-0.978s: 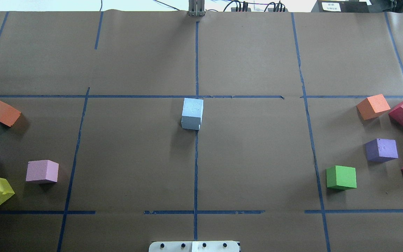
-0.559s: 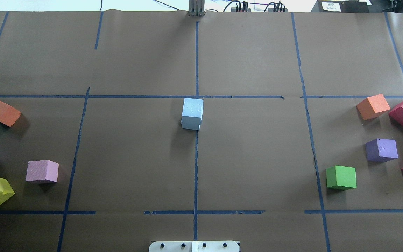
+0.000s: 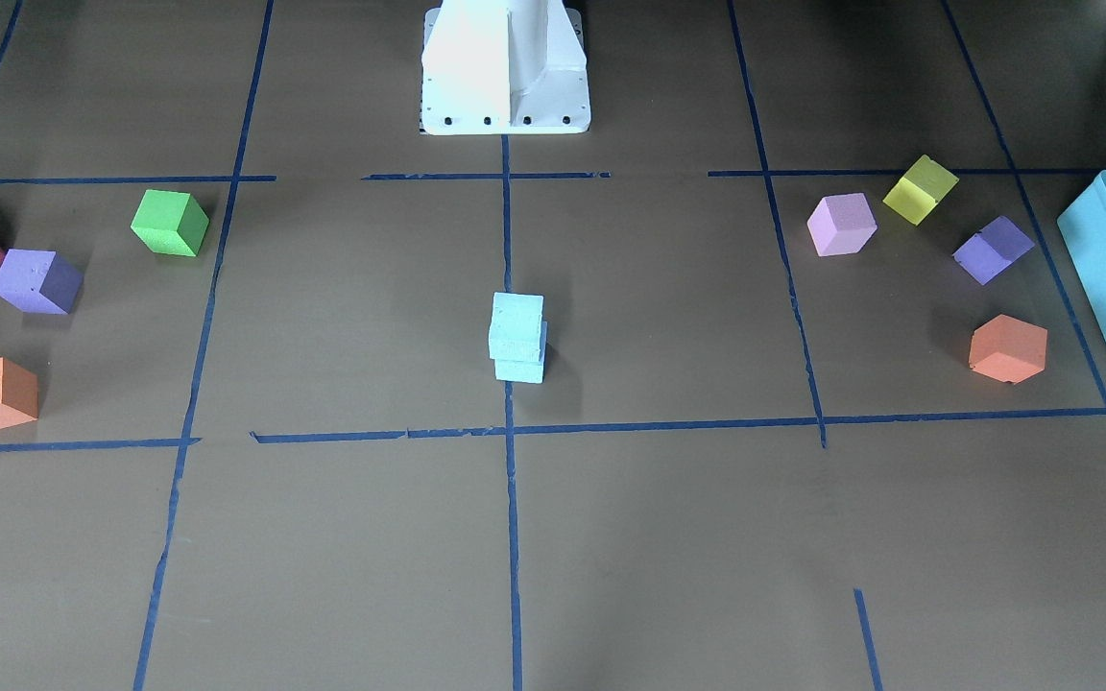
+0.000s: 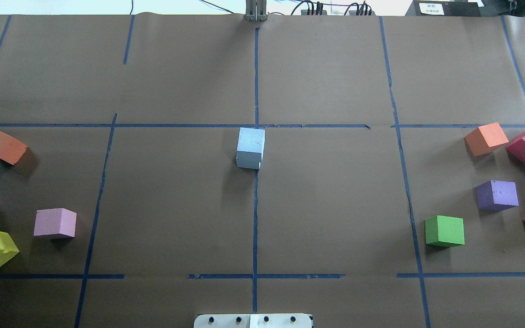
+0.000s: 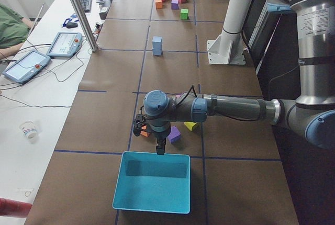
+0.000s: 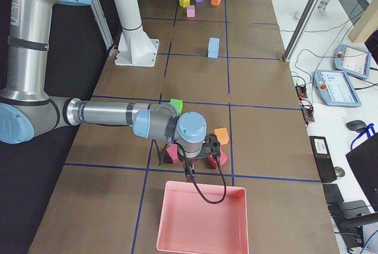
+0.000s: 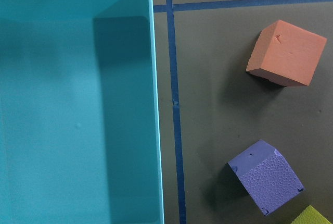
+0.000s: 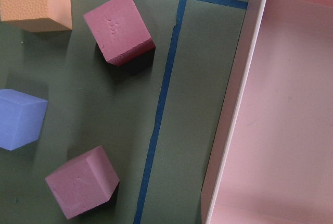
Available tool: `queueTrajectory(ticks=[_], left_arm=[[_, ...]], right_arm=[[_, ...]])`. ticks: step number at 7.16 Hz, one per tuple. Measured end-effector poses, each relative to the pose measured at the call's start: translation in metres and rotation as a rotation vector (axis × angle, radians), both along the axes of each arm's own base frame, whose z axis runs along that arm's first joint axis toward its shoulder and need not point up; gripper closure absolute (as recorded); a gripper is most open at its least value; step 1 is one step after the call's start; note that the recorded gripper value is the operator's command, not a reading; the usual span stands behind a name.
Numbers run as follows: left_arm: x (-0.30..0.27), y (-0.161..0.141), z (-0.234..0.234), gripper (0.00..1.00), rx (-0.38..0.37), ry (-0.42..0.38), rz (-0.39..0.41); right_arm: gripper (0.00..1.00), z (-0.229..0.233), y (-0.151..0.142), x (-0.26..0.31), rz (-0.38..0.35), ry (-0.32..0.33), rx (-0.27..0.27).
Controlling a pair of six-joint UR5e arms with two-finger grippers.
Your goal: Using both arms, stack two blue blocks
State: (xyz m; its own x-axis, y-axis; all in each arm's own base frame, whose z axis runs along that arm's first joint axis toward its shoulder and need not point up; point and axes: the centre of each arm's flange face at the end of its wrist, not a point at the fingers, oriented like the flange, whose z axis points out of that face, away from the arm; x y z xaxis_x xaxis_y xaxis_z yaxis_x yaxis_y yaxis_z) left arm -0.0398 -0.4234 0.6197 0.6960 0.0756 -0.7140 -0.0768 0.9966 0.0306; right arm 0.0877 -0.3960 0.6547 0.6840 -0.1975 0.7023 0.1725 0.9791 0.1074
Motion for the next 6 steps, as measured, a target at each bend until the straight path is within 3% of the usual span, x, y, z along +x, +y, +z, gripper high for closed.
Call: queueTrajectory(ticks=[6], left_arm=[[0.0003, -0.0001, 0.0023, 0.0, -0.004, 0.001, 0.002]], right_arm=[[0.0, -0.0029, -0.0031, -0.0044, -0.011, -0.002, 0.009]])
